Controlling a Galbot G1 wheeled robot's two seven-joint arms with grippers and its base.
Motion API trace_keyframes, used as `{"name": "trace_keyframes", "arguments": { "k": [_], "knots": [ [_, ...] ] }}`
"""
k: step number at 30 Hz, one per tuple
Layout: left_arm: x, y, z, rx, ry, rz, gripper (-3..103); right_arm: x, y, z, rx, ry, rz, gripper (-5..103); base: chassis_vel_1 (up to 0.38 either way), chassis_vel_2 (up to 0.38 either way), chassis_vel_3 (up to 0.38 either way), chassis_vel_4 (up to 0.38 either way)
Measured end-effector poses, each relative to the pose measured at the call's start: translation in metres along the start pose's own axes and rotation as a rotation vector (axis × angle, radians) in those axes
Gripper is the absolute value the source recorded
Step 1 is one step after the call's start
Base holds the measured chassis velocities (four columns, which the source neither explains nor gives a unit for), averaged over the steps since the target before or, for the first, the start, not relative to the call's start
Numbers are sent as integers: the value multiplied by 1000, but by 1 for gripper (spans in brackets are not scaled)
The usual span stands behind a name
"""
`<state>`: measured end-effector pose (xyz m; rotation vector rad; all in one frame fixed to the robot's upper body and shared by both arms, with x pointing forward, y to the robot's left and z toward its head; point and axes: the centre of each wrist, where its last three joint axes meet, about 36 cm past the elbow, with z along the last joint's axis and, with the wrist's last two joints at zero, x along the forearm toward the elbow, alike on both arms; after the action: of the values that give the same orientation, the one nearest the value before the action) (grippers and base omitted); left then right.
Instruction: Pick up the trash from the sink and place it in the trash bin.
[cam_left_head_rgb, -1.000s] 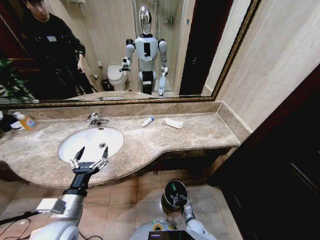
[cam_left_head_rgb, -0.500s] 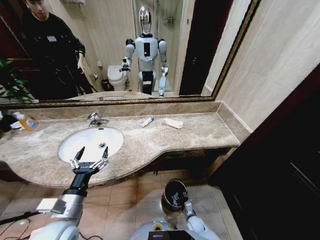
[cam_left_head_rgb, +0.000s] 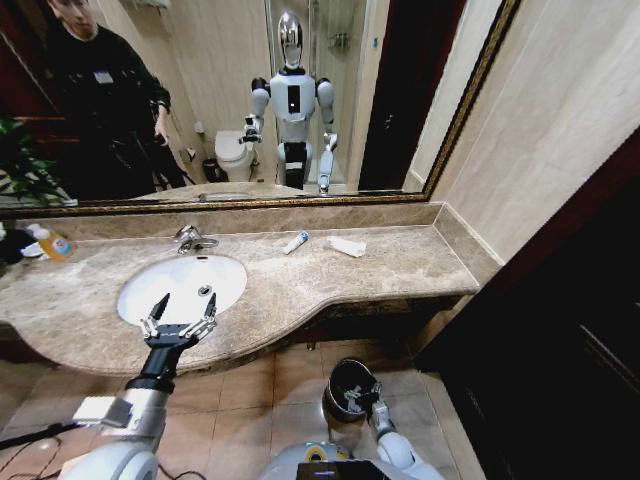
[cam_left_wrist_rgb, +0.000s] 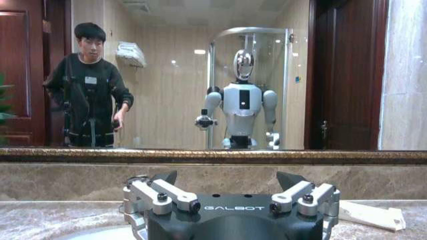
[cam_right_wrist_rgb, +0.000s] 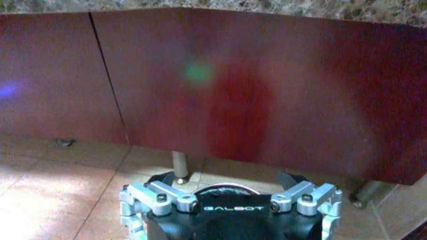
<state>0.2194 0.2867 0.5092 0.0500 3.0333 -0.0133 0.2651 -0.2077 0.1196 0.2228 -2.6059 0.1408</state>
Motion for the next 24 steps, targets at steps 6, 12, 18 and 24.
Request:
{"name": "trace_keyframes", "arguments": {
  "k": [6, 12, 18, 24],
  "knots": [
    [0, 0, 0, 0, 0, 0, 100, 3, 3, 1, -6, -2, 2, 100, 0, 0, 0, 0],
    [0, 0, 0, 0, 0, 0, 100, 5, 5, 2, -10, -2, 5, 100, 0, 0, 0, 0],
    [0, 0, 0, 0, 0, 0, 100, 12, 3, -17, -54, -44, 6, 100, 0, 0, 0, 0],
    [0, 0, 0, 0, 0, 0, 100, 34, 0, -72, -175, -105, 15, 100, 0, 0, 0, 0]
  ]
}}
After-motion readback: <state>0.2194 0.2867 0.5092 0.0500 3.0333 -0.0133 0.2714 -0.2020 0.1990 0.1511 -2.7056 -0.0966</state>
